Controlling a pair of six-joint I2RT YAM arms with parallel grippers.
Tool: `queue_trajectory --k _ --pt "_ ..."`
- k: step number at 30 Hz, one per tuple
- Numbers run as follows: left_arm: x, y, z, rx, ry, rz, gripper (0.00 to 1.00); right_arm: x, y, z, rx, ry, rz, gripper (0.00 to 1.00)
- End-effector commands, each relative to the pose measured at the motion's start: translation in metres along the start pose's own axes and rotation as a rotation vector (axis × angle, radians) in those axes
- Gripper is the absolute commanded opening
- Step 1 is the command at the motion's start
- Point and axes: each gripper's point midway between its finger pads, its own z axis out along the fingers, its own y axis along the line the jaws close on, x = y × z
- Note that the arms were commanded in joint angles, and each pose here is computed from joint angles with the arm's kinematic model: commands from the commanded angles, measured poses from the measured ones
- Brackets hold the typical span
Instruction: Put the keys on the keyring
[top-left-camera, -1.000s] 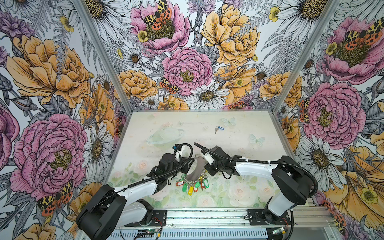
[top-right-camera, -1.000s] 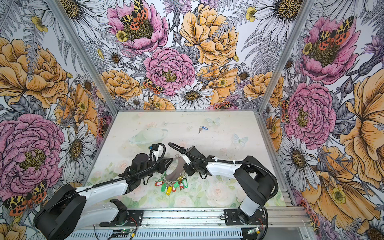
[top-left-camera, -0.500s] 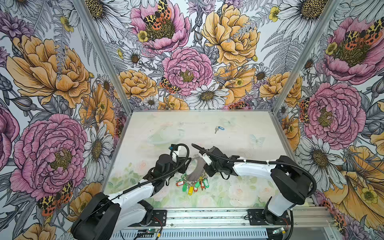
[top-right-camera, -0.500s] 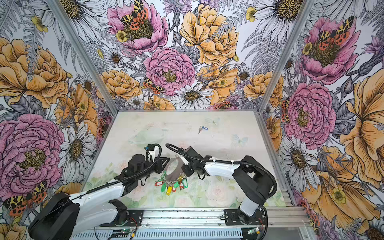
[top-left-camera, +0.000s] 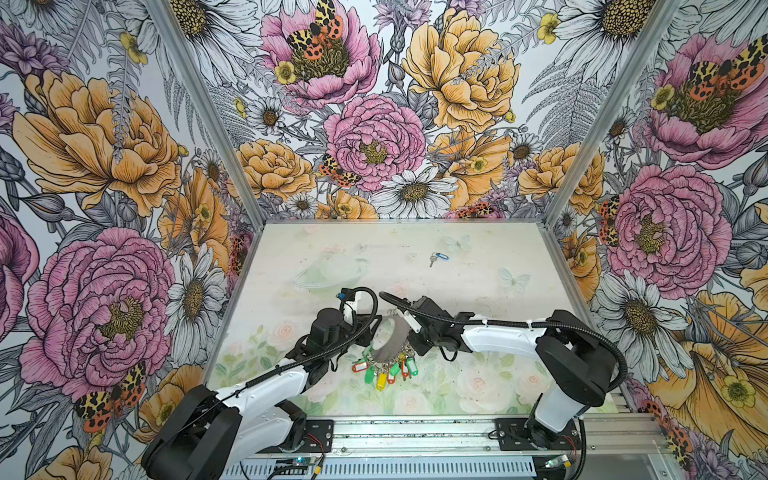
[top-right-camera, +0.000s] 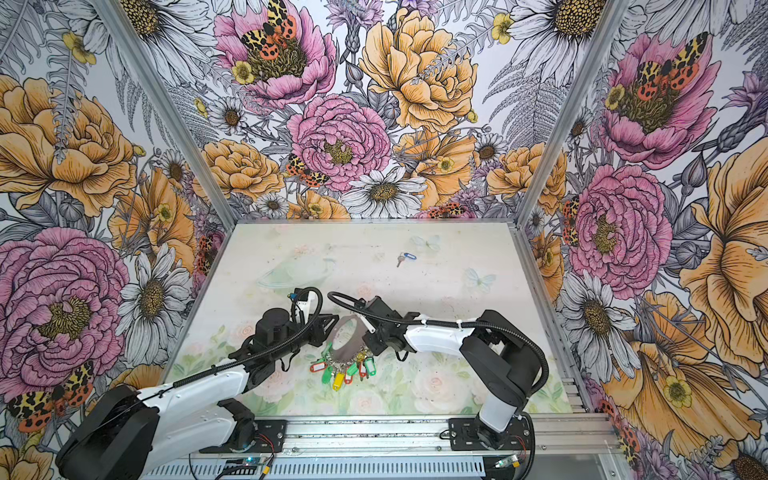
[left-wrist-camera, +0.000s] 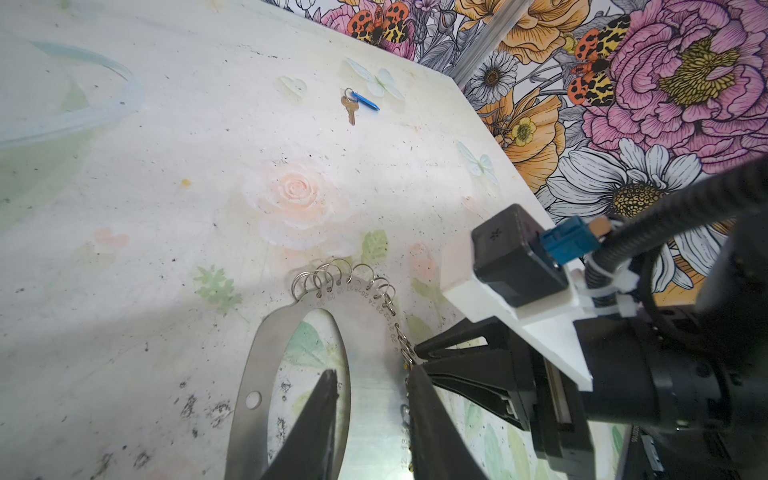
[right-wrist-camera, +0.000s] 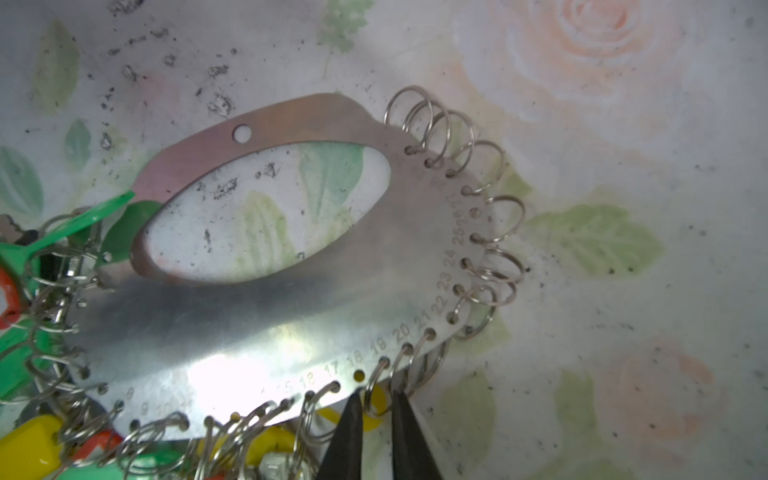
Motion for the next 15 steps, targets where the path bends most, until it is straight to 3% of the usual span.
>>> queue_trajectory --k 1,8,15 --pt "0.0038 0.0074 -0.0018 -0.025 0.003 0.020 0.31 -0.0074 -0.0042 0.0018 0.044 -0.006 0.002 0.15" --pt "0.0059 0.0079 -0.0019 -0.026 0.008 0.020 0.31 -0.0093 -0.0068 -0.0002 0.066 -0.008 -0.005 0.06" --pt "0.0060 0.0081 -0.0017 -0.026 0.008 0.018 0.32 -0.0078 -0.0110 0.0039 0.089 0.006 -0.018 0.07"
